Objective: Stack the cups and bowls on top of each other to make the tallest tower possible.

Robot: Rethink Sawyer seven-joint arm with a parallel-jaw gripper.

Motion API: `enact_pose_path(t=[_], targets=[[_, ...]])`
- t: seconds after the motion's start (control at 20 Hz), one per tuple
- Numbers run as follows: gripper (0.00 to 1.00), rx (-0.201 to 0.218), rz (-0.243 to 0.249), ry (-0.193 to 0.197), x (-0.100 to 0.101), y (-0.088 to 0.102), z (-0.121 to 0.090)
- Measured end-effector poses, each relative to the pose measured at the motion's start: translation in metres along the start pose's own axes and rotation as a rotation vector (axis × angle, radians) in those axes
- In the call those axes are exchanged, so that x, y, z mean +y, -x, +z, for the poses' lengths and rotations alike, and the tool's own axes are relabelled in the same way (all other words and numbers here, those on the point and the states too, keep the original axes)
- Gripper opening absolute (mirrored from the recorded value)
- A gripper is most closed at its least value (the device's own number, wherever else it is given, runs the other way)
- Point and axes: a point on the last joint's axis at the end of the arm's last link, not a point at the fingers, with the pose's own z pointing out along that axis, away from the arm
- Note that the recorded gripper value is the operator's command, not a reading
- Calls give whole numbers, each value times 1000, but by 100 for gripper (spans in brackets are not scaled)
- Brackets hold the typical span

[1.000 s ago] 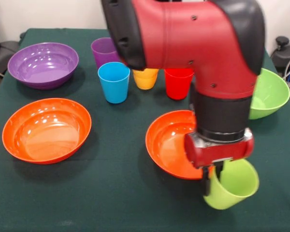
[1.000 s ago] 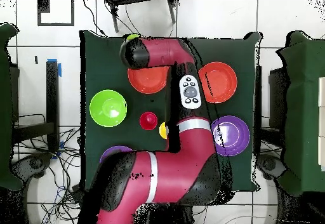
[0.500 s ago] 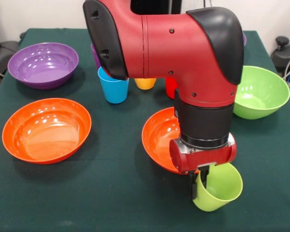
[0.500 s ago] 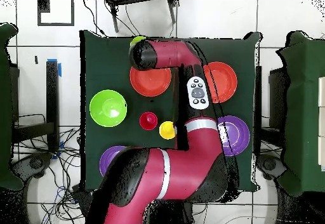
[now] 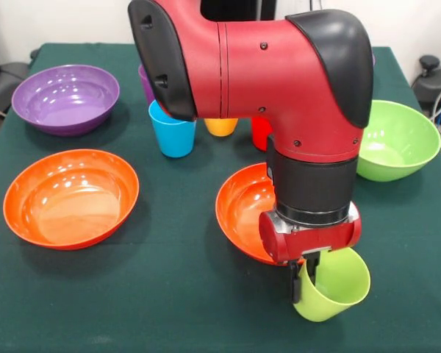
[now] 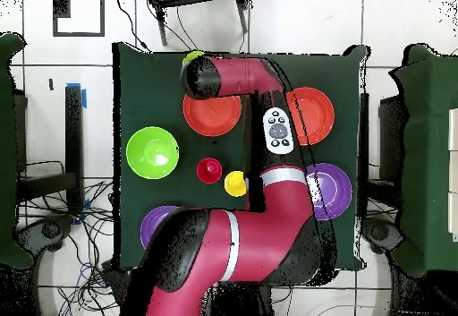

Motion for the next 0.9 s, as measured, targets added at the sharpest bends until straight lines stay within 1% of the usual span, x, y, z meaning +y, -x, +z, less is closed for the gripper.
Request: enact_pose_path(t=[0.2, 0.4, 0.45, 0.5, 0.75, 0.9], targets=[[0, 9, 0, 2, 0, -1, -1], [0, 34, -7, 10, 1, -3, -2], [0, 41, -10, 12, 2, -3, -3], [0, 57, -21, 20, 3, -4, -4], [0, 88, -47, 34, 5, -3, -9], [0, 109, -65, 44, 4, 1, -14]])
